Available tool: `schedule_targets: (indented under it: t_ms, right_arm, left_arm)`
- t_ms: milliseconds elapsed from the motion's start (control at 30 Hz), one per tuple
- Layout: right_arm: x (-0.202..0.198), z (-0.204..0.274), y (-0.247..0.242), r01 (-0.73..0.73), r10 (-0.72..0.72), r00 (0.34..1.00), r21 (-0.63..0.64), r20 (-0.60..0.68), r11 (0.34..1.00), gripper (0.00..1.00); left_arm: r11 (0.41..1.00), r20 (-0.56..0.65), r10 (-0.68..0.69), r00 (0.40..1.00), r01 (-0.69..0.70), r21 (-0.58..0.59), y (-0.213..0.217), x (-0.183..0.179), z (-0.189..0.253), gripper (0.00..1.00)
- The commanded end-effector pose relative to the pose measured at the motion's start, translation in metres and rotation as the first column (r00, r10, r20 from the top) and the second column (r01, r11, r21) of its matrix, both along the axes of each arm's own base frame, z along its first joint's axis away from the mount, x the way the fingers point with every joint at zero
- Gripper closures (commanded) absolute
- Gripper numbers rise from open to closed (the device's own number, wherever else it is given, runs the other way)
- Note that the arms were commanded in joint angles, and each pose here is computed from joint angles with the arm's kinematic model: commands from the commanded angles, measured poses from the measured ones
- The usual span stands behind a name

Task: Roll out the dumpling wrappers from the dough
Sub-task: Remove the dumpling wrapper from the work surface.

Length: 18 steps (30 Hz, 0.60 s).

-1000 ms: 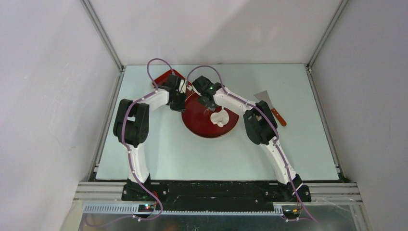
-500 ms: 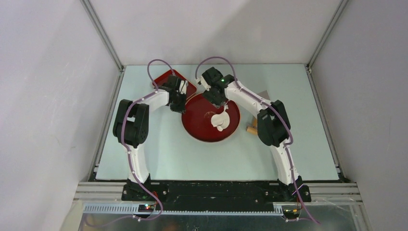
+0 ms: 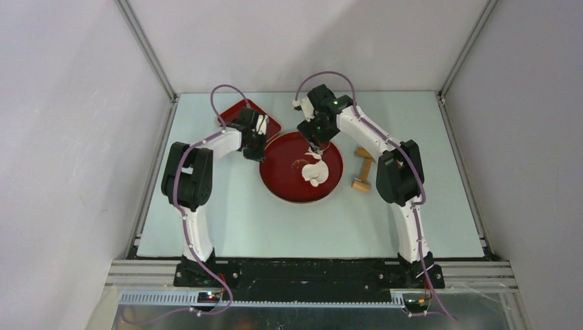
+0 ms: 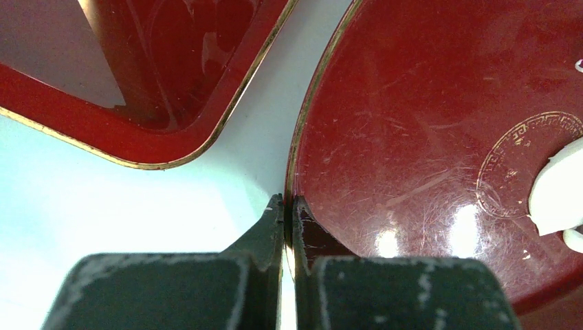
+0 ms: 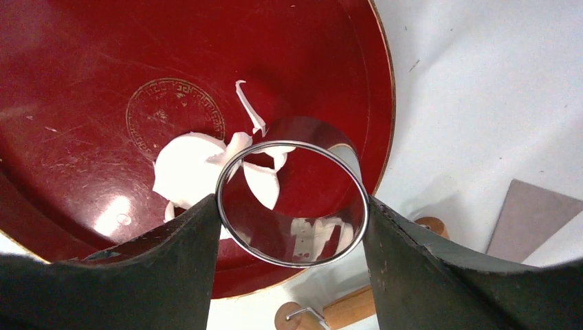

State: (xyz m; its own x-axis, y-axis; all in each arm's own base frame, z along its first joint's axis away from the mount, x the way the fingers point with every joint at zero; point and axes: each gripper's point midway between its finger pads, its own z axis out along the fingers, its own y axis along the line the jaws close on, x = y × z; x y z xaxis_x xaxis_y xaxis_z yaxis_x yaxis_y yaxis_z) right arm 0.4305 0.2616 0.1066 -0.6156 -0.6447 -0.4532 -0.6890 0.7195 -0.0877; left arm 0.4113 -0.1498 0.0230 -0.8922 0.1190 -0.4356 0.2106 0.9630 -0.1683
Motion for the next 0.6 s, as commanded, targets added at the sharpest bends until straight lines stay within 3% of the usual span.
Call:
schedule_targets:
  t_ms: [0,167,300,400,567]
  right_arm:
    - [0.007,0.046,0.012,-0.025,0.017,0.997,0.114,0.075,0.993,0.37]
    - [-0.001,0.024,-0.018,0.03,-0.017,0.995,-0.132,0.1,0.991,0.38]
    - [-0.005,0.011,-0.031,0.052,-0.036,0.995,-0.167,0.098,0.985,0.37]
    - [-0.02,-0.001,-0.027,0.012,-0.01,1.0,-0.147,0.008,0.989,0.38]
    - [-0.026,-0.016,-0.022,-0.012,0.006,1.0,-0.183,-0.028,0.983,0.37]
  left_arm:
    - [1.0,0.027,-0.03,0.999,0.029,0.005,-0.001,-0.004,0.015,1.0]
    - [1.0,0.035,-0.027,0.999,0.027,0.008,0.0,-0.003,0.016,1.0]
    - [1.0,0.044,-0.029,0.999,0.029,0.005,0.0,-0.003,0.018,1.0]
    - [1.0,0.044,-0.031,0.999,0.031,0.002,-0.001,-0.003,0.018,1.0]
    - [0.999,0.045,-0.031,0.998,0.032,-0.006,-0.001,-0.003,0.018,1.0]
